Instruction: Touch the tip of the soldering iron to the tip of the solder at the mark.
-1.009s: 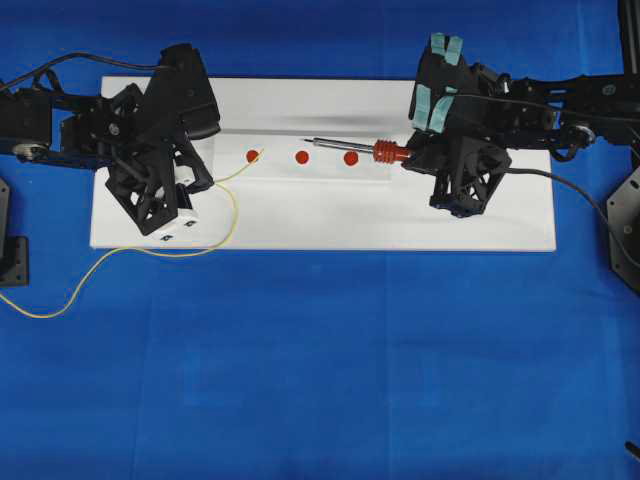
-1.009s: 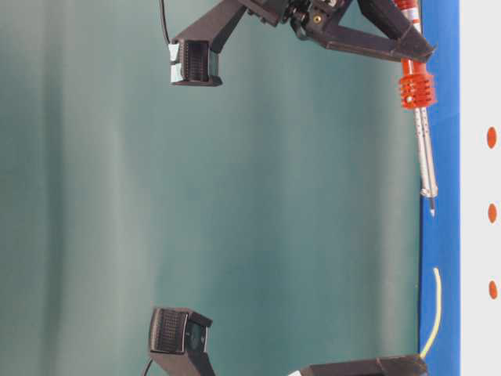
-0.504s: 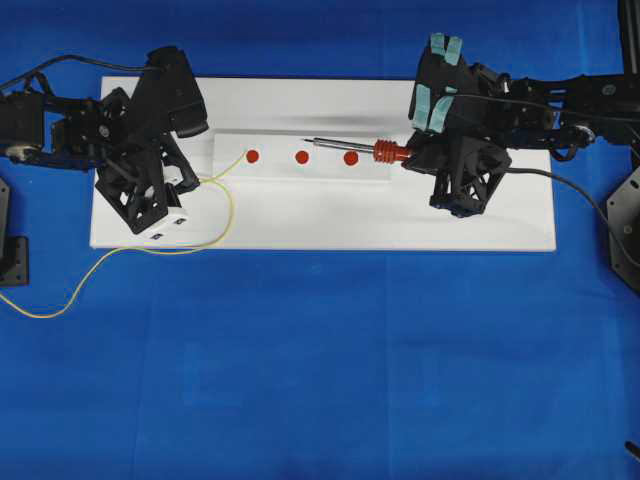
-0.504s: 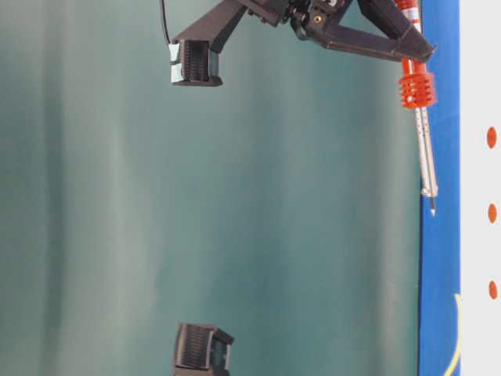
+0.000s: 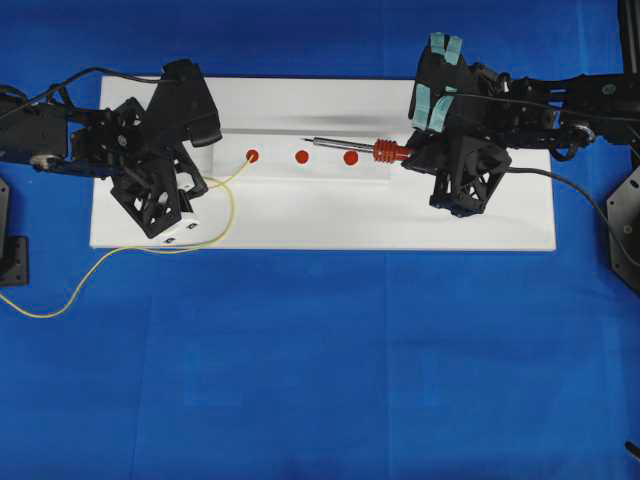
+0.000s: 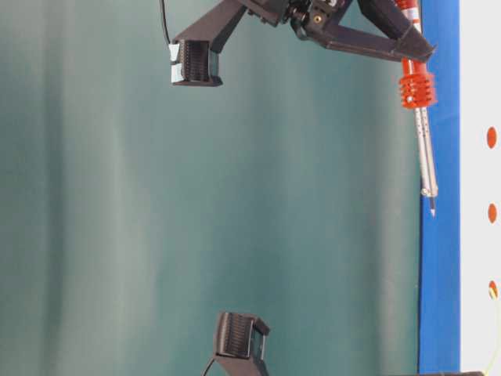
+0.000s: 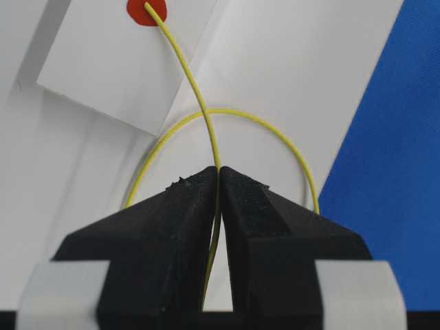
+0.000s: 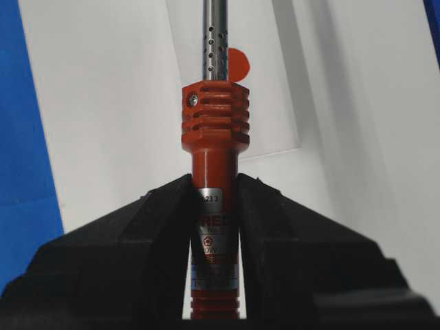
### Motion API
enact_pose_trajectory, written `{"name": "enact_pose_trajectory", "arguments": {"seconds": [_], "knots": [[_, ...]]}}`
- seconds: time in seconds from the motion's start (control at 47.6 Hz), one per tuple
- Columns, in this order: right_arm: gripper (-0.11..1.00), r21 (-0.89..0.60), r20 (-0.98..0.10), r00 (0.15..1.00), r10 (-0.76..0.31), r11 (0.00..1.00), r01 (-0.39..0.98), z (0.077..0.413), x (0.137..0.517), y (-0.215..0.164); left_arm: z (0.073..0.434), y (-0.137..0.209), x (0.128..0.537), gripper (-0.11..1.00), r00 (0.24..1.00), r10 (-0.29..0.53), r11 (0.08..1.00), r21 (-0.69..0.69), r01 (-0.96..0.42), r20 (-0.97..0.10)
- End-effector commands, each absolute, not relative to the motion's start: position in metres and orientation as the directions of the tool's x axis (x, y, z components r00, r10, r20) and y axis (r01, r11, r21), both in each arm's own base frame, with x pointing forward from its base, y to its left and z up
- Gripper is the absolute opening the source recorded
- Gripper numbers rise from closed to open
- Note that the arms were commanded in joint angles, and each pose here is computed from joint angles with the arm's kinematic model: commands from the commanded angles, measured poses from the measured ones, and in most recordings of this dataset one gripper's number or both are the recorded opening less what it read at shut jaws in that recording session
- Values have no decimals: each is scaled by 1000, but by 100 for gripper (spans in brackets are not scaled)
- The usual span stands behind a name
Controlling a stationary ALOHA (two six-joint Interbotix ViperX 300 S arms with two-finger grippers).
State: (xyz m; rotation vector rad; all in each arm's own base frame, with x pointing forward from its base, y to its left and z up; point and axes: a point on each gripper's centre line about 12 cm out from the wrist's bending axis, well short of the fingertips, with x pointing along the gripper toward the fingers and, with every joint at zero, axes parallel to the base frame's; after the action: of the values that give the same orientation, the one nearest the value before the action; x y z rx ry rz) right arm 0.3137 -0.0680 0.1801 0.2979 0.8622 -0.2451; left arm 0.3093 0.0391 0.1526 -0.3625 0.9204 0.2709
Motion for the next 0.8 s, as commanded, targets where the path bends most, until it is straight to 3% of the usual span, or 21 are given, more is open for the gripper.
{"name": "enact_pose_trajectory", "arguments": {"seconds": [0.0,0.294,0.777], "knots": [[6,161,-747,657,-102,931,327,192,320,-71,158,40,312,4,597,77,907,-193,-375,-799],[6,162,-749,655,-100,931,327,192,327,-72,158,39,311,4,595,76,903,-197,-381,-800],[6,142,-807,586,-70,941,308,186,374,-80,158,39,310,4,585,74,902,-196,-385,-808]]}}
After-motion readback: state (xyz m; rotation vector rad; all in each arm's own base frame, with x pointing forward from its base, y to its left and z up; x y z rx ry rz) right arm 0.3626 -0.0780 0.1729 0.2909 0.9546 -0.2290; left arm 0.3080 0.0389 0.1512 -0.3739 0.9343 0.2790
